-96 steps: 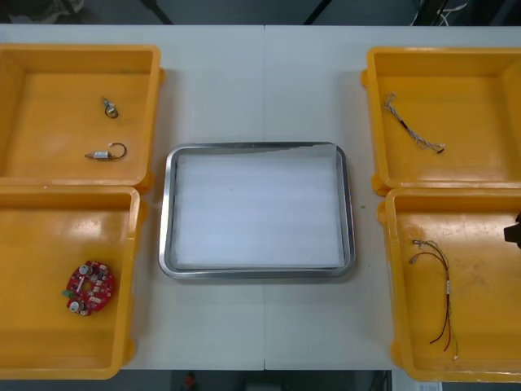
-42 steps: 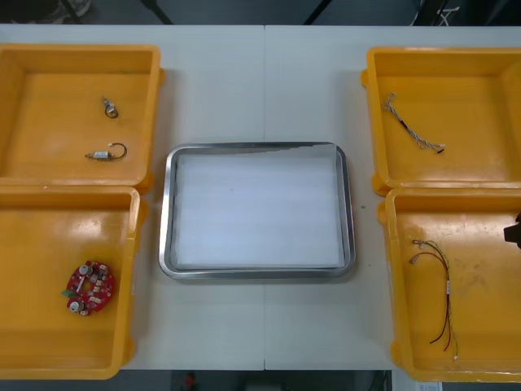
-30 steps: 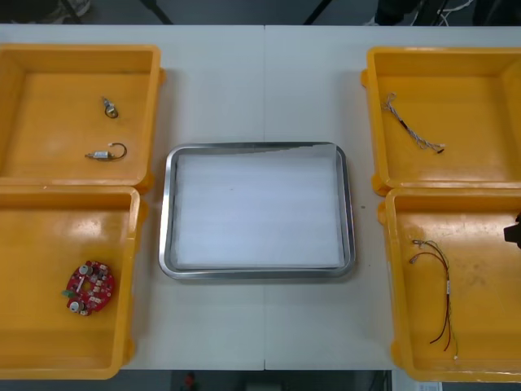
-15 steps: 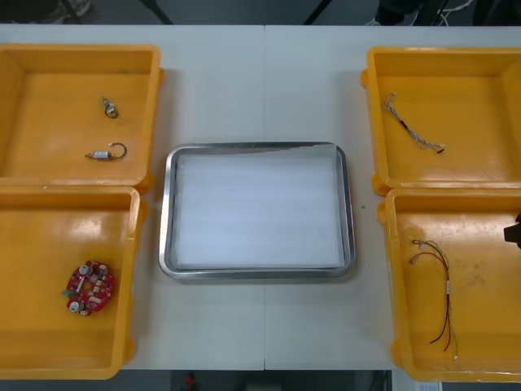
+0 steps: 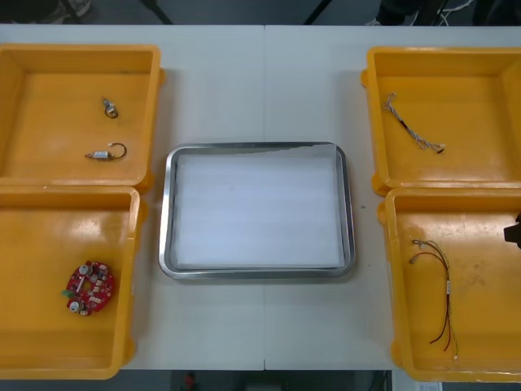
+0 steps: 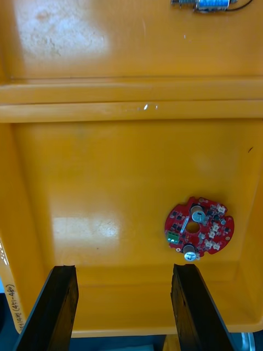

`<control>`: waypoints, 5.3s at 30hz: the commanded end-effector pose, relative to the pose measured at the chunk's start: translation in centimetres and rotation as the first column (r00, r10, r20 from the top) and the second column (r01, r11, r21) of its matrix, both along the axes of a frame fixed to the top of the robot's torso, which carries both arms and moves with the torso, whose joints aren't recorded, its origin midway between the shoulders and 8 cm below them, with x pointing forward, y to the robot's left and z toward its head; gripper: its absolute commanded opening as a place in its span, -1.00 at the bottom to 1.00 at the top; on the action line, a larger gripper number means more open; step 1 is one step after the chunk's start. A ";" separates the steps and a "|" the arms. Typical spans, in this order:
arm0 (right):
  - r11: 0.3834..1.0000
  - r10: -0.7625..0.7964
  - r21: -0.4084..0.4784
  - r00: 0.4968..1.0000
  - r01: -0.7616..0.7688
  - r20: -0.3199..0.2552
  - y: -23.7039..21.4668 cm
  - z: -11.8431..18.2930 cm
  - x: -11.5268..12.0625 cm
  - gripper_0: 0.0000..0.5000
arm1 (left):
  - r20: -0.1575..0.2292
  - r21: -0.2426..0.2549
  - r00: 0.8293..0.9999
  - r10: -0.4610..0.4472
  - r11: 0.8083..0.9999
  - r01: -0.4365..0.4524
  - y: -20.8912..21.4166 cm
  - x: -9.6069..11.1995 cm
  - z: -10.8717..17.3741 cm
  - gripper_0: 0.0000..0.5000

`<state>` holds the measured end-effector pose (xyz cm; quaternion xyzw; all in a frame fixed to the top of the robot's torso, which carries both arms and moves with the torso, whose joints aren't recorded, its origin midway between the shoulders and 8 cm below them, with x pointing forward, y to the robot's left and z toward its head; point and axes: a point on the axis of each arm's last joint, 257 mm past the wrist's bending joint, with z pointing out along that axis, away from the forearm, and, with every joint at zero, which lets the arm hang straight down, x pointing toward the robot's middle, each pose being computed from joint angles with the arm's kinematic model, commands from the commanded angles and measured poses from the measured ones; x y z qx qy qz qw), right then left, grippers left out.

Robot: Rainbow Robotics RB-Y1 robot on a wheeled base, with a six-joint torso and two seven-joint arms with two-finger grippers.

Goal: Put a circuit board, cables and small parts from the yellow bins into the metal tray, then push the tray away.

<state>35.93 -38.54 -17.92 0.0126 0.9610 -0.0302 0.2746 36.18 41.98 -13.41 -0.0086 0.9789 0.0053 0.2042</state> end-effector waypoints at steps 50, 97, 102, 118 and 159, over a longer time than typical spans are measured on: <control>0.999 0.008 0.040 0.997 -0.005 -0.073 5.8 -7.7 -5.0 1.00 | 0.038 -0.103 0.999 0.000 0.995 0.004 -8.4 0.0 -12.3 1.00; 0.999 0.021 0.042 0.991 -0.015 -0.129 5.2 -17.7 -3.3 1.00 | 0.045 -0.103 0.998 0.041 0.994 -0.036 -8.6 -0.2 -19.0 1.00; 0.999 0.021 0.044 0.990 -0.015 -0.136 5.2 -17.9 -3.7 1.00 | 0.043 -0.102 0.998 0.043 0.994 -0.038 -8.5 -0.4 -19.2 0.84; 0.998 0.026 0.062 0.993 -0.019 -0.112 5.7 -17.0 -3.5 -1.00 | 0.072 -0.066 0.997 0.032 0.997 -0.027 -8.1 0.6 -17.0 -1.00; 0.947 0.291 -0.180 0.947 -0.265 0.138 5.5 7.0 -0.2 -1.00 | 0.071 -0.030 0.991 -0.115 0.993 0.117 -19.1 3.3 -2.7 -1.00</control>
